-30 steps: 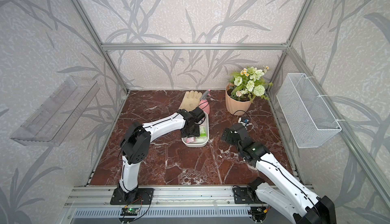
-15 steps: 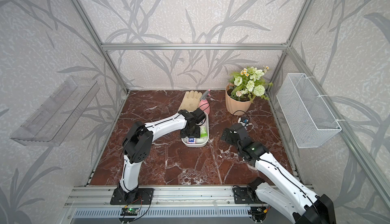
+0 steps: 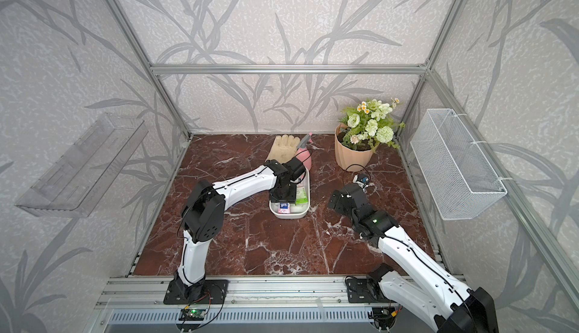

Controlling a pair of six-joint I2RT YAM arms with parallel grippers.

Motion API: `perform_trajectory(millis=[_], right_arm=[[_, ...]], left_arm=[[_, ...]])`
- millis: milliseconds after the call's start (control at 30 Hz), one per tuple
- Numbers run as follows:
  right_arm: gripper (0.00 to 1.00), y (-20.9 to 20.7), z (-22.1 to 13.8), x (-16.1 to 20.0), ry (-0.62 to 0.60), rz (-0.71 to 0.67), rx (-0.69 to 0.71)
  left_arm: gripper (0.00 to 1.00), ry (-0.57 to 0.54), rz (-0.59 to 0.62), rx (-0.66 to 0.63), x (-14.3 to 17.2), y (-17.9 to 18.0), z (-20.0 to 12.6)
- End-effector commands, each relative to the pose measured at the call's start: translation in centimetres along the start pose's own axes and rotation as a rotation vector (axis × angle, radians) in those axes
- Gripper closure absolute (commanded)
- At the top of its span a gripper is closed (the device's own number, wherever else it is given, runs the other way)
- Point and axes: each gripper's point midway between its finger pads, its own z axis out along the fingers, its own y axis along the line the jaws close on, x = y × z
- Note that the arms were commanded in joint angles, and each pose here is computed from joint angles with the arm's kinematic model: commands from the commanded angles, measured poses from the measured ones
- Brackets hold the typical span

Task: Take the pocket tissues out of the storage box
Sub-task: Pick up the pocket tissues from the storage box, then place the pocket tissues at the center of the board.

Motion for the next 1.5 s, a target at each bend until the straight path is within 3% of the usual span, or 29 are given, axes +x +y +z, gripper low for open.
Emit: perform_trajectory(millis=[0, 233, 400, 567, 800, 1100, 1233, 1467], right_arm=[[0.01, -0.1, 0.1, 0.0, -0.008, 0.001, 0.008], [0.01, 0.4, 0.7, 0.3, 0.021, -0.006, 0.006], [0.01, 1.0, 1.2, 0.4, 0.044, -0.018, 0.002], [0.01, 1.6, 1.6, 0.6, 0.064, -0.019, -0.005], [0.01, 2.3, 2.0, 0.6, 0.079, -0.027, -0.01], [0.01, 2.8, 2.0, 0.5, 0.086, -0.034, -0.013], [0.01, 2.6, 1.7, 0.5, 0.078, -0.034, -0.009], [0.01, 2.1, 1.5, 0.4, 0.065, -0.036, 0.004]], left_arm=[[0.49, -0.048, 0.043, -0.002, -0.7, 1.2, -4.5], [0.49, -0.04, 0.011, 0.021, 0.3, 5.4, -8.4], [0.49, 0.015, -0.072, 0.051, 2.6, 9.8, -8.4], [0.49, 0.084, -0.072, 0.014, 5.2, 12.6, -6.9], [0.49, 0.19, -0.083, 0.015, 7.5, 12.8, -2.4], [0.48, 0.273, -0.058, -0.016, 7.9, 12.4, 2.1], [0.48, 0.299, -0.058, -0.029, 8.3, 12.6, 3.3], [0.38, 0.308, -0.068, -0.037, 8.5, 12.7, 3.7]])
